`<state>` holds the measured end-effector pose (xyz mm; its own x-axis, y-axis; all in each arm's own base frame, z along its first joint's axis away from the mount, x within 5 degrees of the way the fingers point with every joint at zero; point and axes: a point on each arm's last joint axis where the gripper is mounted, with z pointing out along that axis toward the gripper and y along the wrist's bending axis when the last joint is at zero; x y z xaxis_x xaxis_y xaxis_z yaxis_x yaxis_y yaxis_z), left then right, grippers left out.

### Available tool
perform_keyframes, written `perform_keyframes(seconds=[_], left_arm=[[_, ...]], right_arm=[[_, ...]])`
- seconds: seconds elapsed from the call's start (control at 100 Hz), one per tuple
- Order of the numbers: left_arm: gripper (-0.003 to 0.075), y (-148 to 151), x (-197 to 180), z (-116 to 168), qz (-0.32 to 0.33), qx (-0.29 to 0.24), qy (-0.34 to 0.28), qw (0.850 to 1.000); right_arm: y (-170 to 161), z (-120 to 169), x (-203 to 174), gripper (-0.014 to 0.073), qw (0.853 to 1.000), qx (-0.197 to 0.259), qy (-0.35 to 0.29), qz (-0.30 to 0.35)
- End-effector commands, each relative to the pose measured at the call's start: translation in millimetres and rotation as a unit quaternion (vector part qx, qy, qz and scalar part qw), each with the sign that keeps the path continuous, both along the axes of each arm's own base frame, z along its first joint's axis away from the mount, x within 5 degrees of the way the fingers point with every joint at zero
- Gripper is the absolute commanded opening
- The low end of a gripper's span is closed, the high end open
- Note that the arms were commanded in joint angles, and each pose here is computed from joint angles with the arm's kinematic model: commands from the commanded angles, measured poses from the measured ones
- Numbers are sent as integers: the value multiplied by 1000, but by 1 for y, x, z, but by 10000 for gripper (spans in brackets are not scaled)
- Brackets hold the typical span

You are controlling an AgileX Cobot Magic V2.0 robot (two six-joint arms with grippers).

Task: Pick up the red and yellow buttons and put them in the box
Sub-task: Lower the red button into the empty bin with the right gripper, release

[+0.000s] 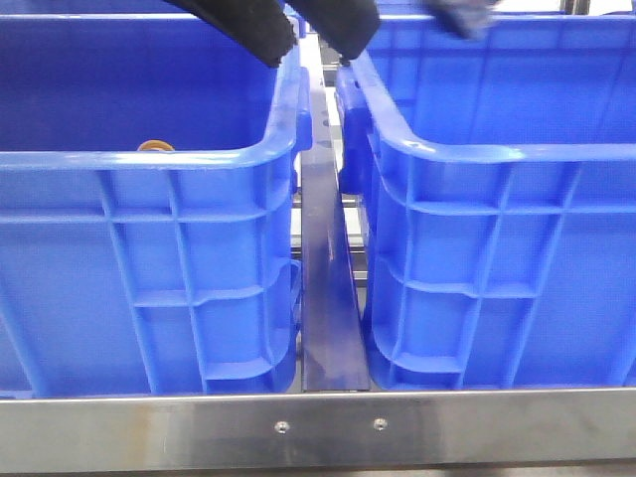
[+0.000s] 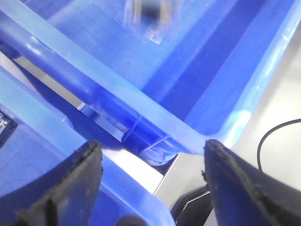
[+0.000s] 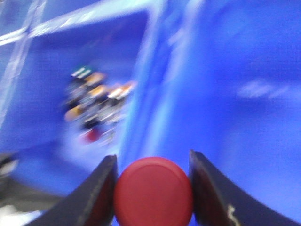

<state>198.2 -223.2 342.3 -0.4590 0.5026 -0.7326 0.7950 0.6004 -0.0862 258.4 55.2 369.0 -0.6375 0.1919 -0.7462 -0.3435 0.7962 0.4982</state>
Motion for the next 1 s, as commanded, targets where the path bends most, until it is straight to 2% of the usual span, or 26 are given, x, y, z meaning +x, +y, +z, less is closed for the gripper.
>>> perform_keyframes(seconds=[0.0, 0.08, 0.3, 0.44, 0.77, 0.99], left_arm=[[445, -1, -3, 23, 5, -50, -34, 998], [438, -1, -3, 23, 5, -50, -34, 998], [438, -1, -3, 23, 5, -50, -34, 998], [438, -1, -3, 23, 5, -50, -34, 998], [438, -1, -3, 23, 6, -52, -35, 998], [438, -1, -2, 23, 6, -52, -35, 998]], right_arm=[[-11, 20, -1, 204, 996, -37, -76, -35], [-17, 13, 3, 203, 991, -74, -95, -62], [-37, -17, 17, 203, 970, -128, -129, -162], [-44, -26, 33, 203, 958, -156, -143, -195], [-35, -60, 72, 203, 936, -211, -155, -236], [-21, -80, 98, 203, 940, -219, -139, -221]])
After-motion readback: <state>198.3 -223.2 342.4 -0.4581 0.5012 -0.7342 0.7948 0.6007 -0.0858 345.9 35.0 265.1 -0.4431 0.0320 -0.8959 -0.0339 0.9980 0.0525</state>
